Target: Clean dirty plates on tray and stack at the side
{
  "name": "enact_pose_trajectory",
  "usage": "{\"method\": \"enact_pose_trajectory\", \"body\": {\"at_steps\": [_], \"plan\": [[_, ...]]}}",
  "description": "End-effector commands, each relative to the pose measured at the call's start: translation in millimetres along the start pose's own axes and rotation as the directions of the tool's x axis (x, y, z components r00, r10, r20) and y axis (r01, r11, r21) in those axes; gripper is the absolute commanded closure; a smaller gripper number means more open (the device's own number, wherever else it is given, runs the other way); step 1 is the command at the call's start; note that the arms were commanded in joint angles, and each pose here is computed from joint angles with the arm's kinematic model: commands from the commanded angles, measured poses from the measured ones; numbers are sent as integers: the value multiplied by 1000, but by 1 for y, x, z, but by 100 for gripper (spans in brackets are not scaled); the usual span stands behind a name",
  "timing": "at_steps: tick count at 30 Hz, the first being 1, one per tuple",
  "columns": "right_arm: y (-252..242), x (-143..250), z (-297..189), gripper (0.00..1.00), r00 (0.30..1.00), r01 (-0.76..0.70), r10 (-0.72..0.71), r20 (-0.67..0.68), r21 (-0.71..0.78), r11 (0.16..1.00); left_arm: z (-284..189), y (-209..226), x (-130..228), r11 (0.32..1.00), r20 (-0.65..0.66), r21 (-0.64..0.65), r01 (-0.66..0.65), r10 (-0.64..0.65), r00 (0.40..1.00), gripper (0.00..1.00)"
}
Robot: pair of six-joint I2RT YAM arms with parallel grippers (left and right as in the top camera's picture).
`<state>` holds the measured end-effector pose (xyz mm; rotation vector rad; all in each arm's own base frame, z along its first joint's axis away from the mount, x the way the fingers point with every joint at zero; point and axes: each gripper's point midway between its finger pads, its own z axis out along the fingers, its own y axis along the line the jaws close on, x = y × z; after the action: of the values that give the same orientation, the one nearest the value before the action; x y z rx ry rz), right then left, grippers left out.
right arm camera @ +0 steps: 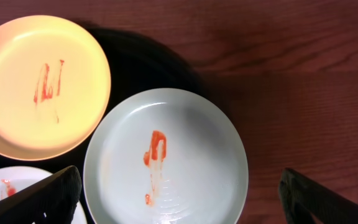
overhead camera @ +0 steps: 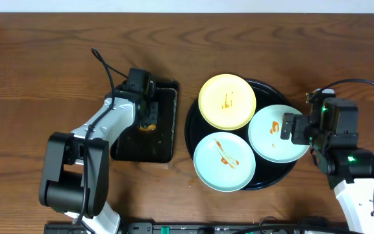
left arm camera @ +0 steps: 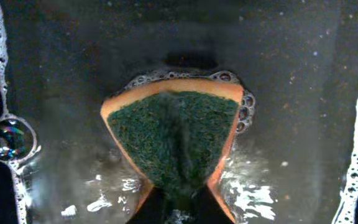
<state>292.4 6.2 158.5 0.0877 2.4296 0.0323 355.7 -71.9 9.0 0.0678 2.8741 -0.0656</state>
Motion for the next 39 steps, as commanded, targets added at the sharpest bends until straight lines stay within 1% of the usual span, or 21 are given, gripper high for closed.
{"method": "enact_pose_trajectory", "body": {"at_steps": [1,10,14,20,23,25,29,32,34,37,39], "plan": [[-2,-9,-5,1,1000,2,-2,25,7,1000,0,0,-7,1000,13,-6,15,-15,1000,92],[-16,3,1,1,999,-27,30,-33,74,997,0,0,-7,1000,13,-6,23,-23,1000,92],[-27,6,10,1,995,-70,75,-61,87,994,0,0,-7,1000,13,-6,26,-26,1000,92],[-48,14,28,1,979,-165,171,-115,58,985,0,0,-7,1000,13,-6,26,-26,1000,92],[-66,19,38,6,967,-203,212,-142,72,976,0,0,-7,1000,13,-6,26,-26,1000,92],[-75,25,45,12,954,-238,249,-166,81,968,0,0,-7,1000,13,-6,26,-26,1000,92],[-78,38,60,32,930,-284,290,-228,59,957,0,0,-7,1000,13,-6,26,-26,1000,92],[-78,48,69,39,916,-289,296,-270,65,955,0,0,-7,999,14,-6,39,-39,999,93],[-79,54,75,47,906,-293,300,-297,68,954,0,-1,-7,999,14,-5,46,-46,999,92],[-78,63,83,53,892,-299,305,-334,73,952,0,-1,-7,999,14,-5,47,-47,999,92],[-78,67,86,55,885,-300,307,-349,75,951,0,0,-7,999,14,-5,47,-47,999,92]]}}
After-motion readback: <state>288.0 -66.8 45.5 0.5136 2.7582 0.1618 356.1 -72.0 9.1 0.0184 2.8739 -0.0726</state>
